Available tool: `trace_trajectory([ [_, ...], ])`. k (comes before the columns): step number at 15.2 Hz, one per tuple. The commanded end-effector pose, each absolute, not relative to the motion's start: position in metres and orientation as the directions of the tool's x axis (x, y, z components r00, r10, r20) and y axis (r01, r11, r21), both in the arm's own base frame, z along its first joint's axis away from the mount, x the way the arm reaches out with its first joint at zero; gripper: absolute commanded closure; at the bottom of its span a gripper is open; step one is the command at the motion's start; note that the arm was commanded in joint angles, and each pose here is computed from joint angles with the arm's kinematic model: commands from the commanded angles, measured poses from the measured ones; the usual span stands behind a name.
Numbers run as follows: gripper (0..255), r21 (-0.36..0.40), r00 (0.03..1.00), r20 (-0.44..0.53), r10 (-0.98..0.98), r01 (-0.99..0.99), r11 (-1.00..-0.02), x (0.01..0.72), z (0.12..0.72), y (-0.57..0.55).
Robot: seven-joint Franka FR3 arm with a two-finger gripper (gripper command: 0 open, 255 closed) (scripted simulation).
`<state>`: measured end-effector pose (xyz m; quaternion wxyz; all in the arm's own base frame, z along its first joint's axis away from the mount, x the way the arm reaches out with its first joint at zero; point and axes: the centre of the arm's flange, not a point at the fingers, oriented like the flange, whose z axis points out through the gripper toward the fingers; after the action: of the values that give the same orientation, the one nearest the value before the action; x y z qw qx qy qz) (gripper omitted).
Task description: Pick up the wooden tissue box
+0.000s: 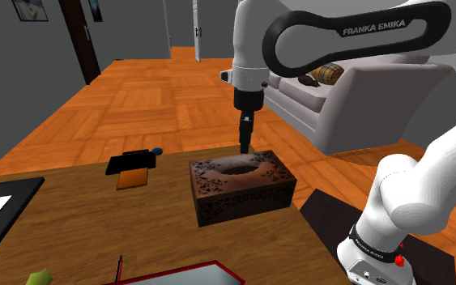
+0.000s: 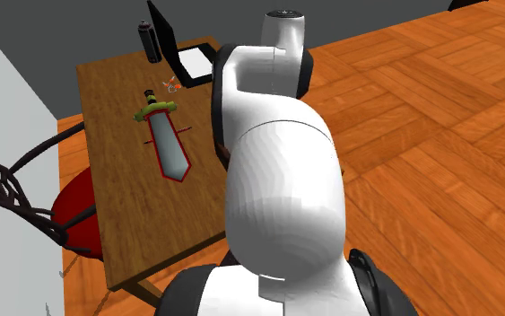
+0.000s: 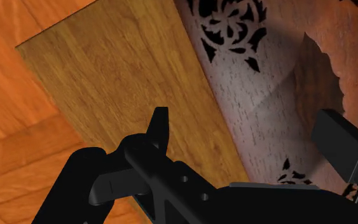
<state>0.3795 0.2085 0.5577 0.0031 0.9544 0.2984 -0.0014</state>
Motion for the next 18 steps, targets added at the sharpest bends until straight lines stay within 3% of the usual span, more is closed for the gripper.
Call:
trace_trajectory([
  [1, 0, 0.017, 0.761, -0.015, 0.649, 0.649, -0.76, 0.379, 0.552, 0.235],
  [11, 0, 0.021, 0.736, -0.019, 0.676, 0.677, -0.736, 0.377, 0.509, 0.246],
  [12, 255, 0.021, 0.736, -0.019, 0.676, 0.677, -0.736, 0.376, 0.509, 0.245],
  [18, 255, 0.021, 0.736, -0.019, 0.676, 0.677, -0.736, 0.377, 0.51, 0.245],
])
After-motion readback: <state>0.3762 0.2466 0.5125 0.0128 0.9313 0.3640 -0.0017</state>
